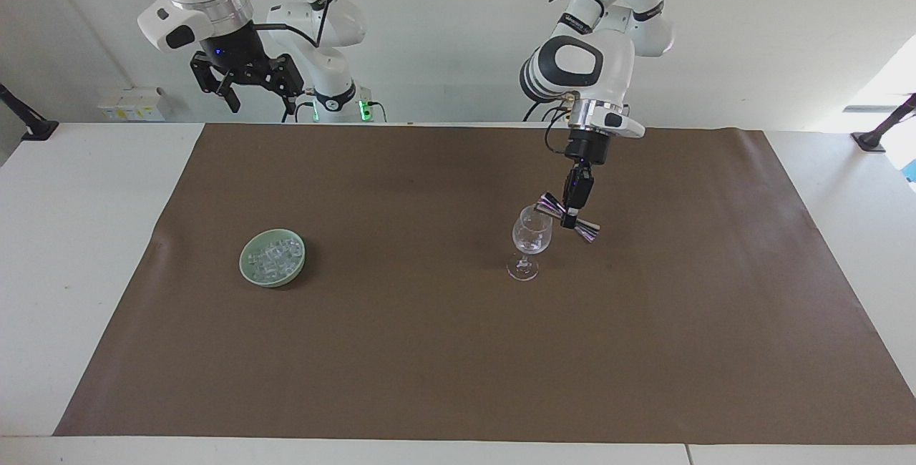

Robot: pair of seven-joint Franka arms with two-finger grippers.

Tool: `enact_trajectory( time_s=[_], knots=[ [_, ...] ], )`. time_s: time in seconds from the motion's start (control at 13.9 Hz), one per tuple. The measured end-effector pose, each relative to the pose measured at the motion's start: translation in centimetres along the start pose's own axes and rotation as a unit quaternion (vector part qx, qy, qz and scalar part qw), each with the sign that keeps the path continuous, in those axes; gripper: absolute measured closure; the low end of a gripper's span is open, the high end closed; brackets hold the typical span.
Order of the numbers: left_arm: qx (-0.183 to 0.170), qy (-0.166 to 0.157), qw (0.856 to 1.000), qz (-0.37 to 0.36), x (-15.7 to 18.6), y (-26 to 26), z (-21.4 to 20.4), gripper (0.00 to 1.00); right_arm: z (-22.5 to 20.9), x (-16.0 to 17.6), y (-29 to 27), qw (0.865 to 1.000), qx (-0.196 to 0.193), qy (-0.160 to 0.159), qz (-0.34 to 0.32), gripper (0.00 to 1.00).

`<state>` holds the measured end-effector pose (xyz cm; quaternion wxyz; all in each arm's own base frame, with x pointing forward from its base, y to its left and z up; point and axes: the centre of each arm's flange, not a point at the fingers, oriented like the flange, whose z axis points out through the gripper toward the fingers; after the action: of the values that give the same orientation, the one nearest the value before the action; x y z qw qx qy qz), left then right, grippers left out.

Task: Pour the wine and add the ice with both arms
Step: 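Tilt the silver cup with the left gripper to pour into the glass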

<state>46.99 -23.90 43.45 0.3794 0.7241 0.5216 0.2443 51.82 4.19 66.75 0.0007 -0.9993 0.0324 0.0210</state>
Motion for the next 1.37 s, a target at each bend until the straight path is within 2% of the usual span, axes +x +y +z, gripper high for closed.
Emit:
enact_trajectory(
  time_s=[0.29,0.86,1.37],
  knots=[
    [0.003,-0.002,0.998,0.065,-0.34,0.03,0.9,0.78,0.0,0.0,0.0,1.0,0.0,0.0,0.0,0.0],
    [0.0,-0.001,0.997,0.08,-0.38,0.36,0.97,0.78,0.0,0.0,0.0,1.0,0.0,0.0,0.0,0.0],
    [-0.002,0.0,0.992,0.124,-0.29,0.58,0.92,0.78,0.0,0.0,0.02,1.0,0.0,0.0,0.0,0.0]
  ],
)
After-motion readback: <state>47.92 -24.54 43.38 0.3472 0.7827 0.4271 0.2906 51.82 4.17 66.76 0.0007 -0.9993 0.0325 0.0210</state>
